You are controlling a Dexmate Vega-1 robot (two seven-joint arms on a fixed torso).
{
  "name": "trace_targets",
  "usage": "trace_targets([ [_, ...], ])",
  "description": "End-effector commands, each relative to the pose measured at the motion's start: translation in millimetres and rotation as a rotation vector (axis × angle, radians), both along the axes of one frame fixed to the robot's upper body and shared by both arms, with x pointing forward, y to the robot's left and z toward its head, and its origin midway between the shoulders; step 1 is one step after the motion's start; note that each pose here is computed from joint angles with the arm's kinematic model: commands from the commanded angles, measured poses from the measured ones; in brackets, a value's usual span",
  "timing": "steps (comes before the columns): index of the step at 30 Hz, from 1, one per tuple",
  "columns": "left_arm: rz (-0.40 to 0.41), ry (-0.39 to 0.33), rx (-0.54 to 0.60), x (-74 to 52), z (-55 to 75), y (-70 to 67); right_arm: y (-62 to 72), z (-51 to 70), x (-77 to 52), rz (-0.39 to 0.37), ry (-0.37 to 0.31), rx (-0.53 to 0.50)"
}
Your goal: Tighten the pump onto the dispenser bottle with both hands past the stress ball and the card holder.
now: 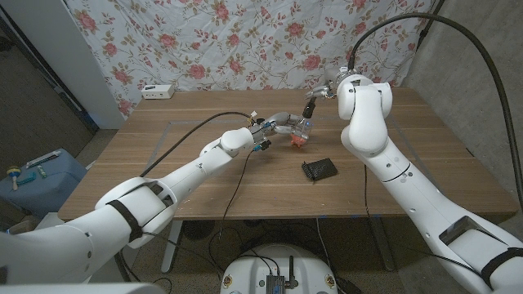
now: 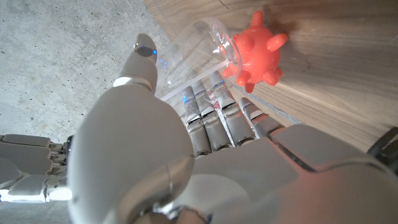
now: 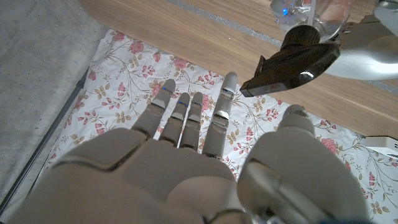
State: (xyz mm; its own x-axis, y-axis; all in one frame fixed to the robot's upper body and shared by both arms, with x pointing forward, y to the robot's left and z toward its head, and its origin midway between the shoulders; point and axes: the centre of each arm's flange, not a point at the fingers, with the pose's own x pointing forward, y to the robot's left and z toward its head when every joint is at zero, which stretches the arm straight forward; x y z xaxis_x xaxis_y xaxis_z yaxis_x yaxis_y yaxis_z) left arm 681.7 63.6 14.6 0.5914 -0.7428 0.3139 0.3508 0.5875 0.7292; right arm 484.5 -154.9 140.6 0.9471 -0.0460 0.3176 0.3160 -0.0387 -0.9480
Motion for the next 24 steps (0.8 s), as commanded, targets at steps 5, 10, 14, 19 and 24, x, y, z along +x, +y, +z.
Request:
trace_targets([
  [5,-0.003,-0.002,0.003,-0.4,0.5,-0.8,-11.3,6.3,-10.4,0.049,0.05,-0.01],
  [10,-0.005,-0.003,0.004,-0.4,1.8,-1.9,-14.1,8.5,-12.4,0.053,0.056,-0.015],
  [14,-0.007,-0.003,0.008,0.2,2.7,-2.7,-15.4,9.8,-13.4,0.058,0.063,-0.02],
  [19,-0.011,-0.002,0.011,1.1,3.0,-4.7,-16.9,10.9,-13.2,0.065,0.079,-0.032],
  [24,-0.012,-0.001,0.011,1.7,3.1,-5.8,-18.2,11.7,-11.8,0.075,0.09,-0.049],
])
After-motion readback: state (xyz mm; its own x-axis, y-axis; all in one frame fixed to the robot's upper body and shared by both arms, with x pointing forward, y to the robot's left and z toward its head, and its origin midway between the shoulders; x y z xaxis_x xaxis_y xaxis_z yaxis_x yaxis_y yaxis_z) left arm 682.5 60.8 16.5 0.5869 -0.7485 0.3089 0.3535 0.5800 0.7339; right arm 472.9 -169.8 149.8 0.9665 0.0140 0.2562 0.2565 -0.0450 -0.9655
